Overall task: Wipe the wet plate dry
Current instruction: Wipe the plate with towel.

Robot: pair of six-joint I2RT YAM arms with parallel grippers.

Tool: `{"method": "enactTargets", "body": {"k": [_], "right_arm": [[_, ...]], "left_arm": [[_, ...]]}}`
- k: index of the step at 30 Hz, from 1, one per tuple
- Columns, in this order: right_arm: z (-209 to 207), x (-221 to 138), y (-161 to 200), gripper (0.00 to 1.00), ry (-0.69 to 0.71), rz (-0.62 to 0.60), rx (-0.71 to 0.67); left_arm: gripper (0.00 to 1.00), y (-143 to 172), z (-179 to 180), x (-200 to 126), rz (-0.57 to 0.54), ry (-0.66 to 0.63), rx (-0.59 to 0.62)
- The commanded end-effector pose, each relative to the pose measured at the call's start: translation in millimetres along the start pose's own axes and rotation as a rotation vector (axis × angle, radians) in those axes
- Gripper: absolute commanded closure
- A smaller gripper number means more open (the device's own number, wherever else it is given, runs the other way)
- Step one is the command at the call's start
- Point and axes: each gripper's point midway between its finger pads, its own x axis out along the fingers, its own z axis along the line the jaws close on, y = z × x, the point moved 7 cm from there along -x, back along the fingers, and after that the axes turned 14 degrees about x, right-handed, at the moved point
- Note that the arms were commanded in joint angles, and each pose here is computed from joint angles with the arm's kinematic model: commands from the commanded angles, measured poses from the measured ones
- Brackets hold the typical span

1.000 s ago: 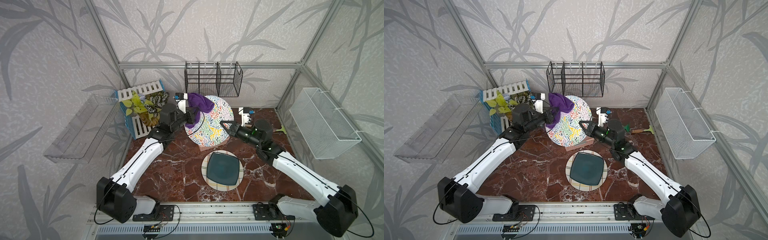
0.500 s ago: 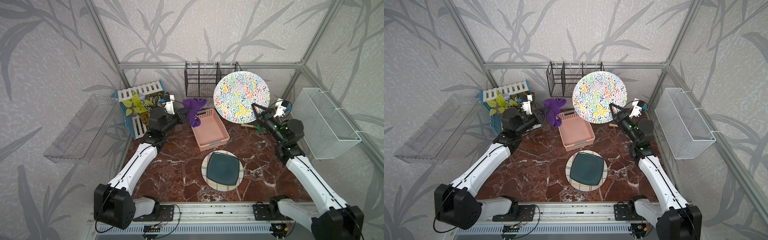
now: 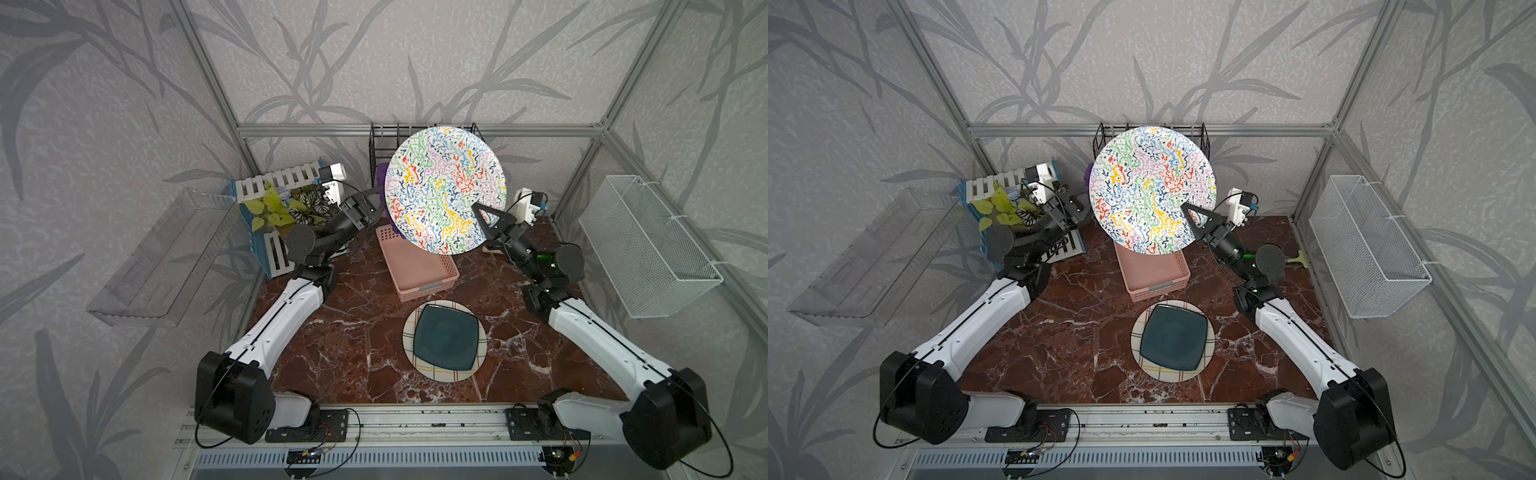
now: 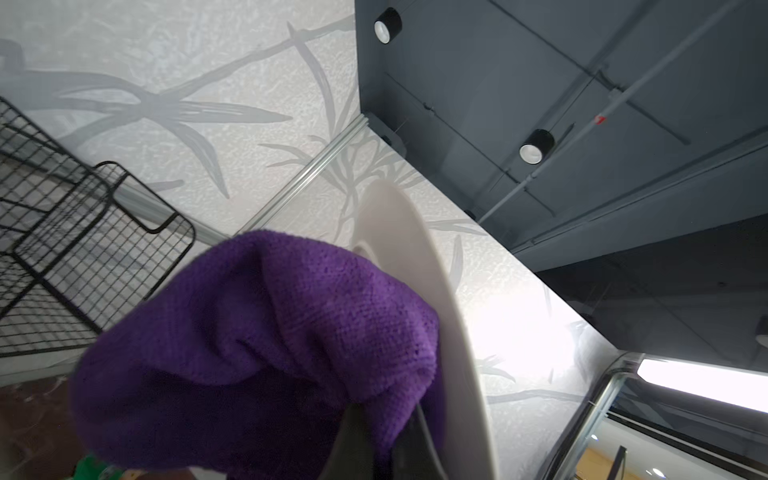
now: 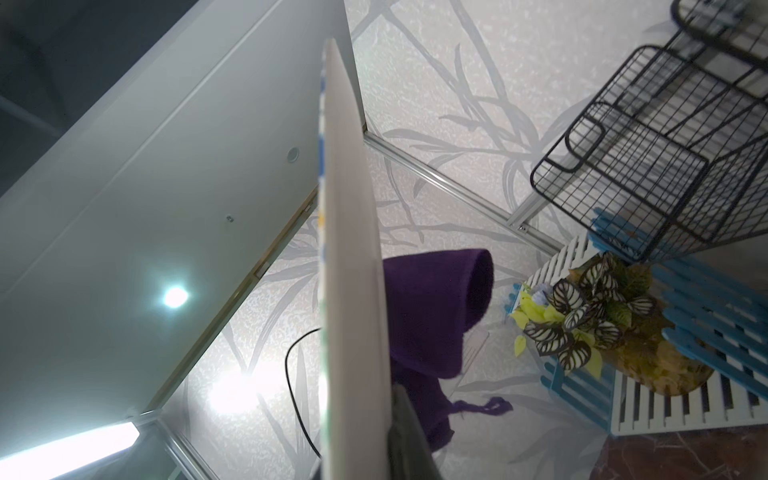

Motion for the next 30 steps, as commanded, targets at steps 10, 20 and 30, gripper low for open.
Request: {"method": "enactTargets", "body": {"k": [10,20,30], "right_arm": [[43.9,41.7,-42.3,1.0,-0.204,-0.084,-0.073],[28.0,17.3,-1.8,1.0,-0.091,0.063,-0.116],[41.1,33.9,12.1,1.0,-0.072,0.102,-0.175]], "left_arm": [[1.0,39.6,-59.9,25.8,-0.099,0.311,-0.228],[1.0,-19.3,-67.8,48.4,-0.211,0.388,-0.139],[1.0,30.1,-53.0,64.9,-0.142,0.479,-0.321]]}}
